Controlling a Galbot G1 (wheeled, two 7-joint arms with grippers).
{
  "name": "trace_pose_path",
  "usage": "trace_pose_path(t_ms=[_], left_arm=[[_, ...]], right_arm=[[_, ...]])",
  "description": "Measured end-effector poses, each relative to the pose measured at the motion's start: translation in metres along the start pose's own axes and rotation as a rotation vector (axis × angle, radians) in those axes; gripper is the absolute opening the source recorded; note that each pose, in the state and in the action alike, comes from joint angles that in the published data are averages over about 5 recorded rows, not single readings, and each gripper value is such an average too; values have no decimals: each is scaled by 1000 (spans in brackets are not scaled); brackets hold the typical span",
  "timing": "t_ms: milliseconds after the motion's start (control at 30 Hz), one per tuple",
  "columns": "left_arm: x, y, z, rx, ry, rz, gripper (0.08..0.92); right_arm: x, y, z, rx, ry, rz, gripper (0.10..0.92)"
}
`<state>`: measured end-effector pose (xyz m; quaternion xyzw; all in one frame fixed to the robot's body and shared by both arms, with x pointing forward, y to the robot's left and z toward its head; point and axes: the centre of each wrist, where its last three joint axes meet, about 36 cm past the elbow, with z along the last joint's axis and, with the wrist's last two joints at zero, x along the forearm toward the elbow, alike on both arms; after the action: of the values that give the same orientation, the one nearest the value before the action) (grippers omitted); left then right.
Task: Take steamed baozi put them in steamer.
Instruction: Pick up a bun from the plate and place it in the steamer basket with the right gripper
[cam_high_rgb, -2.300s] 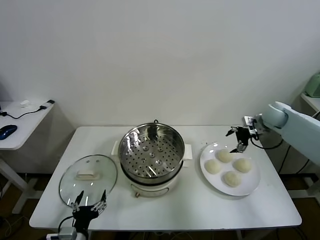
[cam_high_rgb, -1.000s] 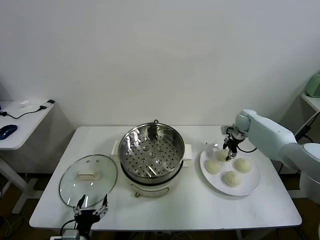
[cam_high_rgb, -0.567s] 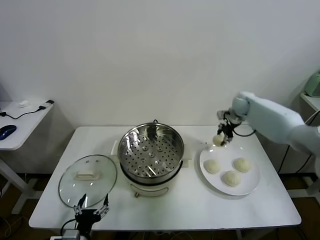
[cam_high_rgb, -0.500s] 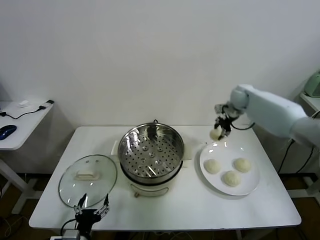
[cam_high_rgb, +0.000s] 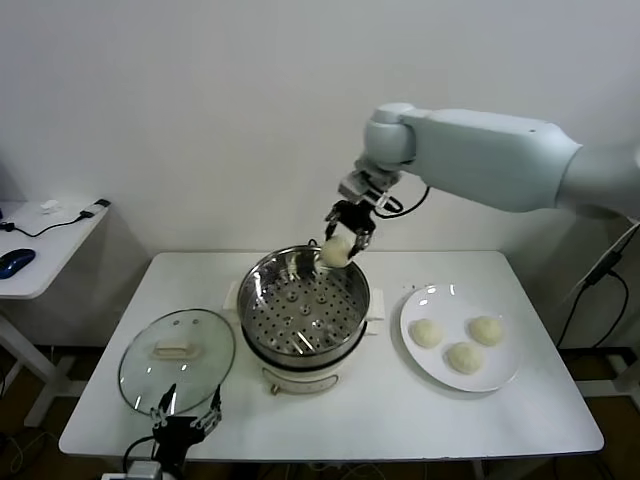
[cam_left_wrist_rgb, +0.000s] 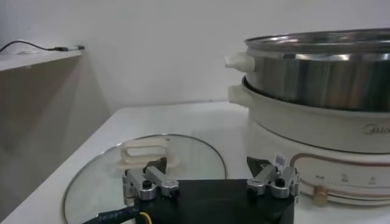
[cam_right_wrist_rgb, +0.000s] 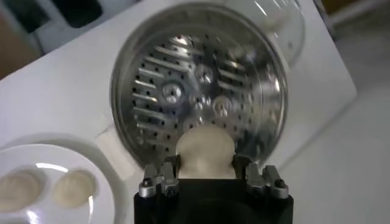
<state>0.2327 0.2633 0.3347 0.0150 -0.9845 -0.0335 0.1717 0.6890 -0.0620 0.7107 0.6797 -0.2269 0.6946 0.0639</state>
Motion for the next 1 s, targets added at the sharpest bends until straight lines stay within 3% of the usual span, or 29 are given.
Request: trace_pose_path(t_ms=[433, 867, 1000], left_arm=[[-1, 0, 5, -12, 3, 1, 823], [-5, 1, 4, -19, -4, 3, 823], [-6, 2, 4, -19, -3, 1, 823]], right_arm=[[-71, -37, 5, 282, 15, -66, 598], [-121, -52, 18, 334, 35, -71, 601], [-128, -55, 20, 333, 31, -63, 657]])
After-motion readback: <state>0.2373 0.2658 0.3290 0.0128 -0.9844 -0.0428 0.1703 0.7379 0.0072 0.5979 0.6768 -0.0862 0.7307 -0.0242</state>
